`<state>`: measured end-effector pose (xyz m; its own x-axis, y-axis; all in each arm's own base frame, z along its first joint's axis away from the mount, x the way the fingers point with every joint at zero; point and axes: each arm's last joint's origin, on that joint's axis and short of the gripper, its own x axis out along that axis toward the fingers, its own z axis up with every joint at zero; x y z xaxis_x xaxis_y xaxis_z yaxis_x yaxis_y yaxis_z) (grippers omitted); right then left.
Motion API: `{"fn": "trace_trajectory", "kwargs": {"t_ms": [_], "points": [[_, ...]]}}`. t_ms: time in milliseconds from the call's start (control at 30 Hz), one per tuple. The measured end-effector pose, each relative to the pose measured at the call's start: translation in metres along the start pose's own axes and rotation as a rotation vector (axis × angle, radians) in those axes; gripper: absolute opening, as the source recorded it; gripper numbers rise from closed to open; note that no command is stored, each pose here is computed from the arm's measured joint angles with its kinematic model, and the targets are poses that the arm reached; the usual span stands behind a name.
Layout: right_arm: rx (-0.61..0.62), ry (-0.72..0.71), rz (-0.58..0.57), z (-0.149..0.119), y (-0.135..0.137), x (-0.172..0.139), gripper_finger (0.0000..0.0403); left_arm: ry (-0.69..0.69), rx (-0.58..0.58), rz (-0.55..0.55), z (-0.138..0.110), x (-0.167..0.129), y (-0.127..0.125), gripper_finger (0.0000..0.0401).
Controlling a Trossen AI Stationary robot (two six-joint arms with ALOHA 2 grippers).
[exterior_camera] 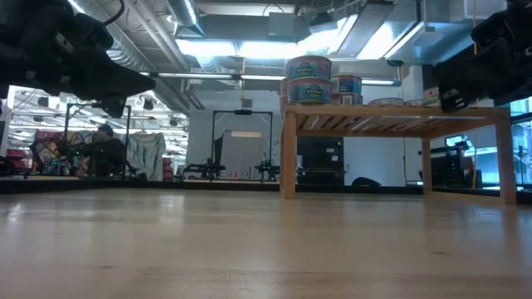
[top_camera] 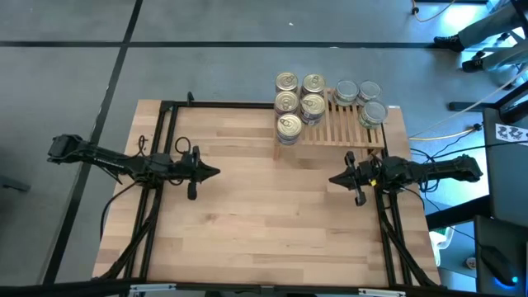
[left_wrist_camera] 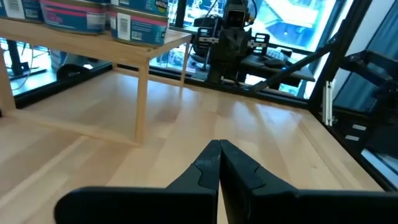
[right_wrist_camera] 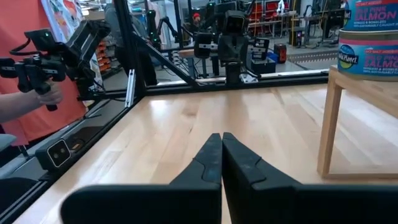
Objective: Stack canned seafood by type on shelf
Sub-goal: Return to Home Position
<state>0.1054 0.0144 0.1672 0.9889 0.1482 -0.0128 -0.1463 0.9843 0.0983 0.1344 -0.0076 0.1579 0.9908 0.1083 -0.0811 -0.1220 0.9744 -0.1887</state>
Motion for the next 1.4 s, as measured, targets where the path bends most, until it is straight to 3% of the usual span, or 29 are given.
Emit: {"fn": "trace_trajectory", "kwargs": {"t_ms": [467,867,1400], "points": [[0.029,0.028,-0.006,-0.003,0.0,0.0,0.0003,0.042,0.01,0.053,-0.002,-0.015,0.008,0.0001],[0.028,0.03,-0.009,-0.004,-0.001,0.0,0.0003,-0.129,0.093,-0.04,0.012,-0.038,0.009,0.0001],[0.029,0.086,-0.012,-0.009,-0.001,0.0,0.0003,-0.106,0.164,-0.007,0.01,-0.036,0.011,0.0001]]}}
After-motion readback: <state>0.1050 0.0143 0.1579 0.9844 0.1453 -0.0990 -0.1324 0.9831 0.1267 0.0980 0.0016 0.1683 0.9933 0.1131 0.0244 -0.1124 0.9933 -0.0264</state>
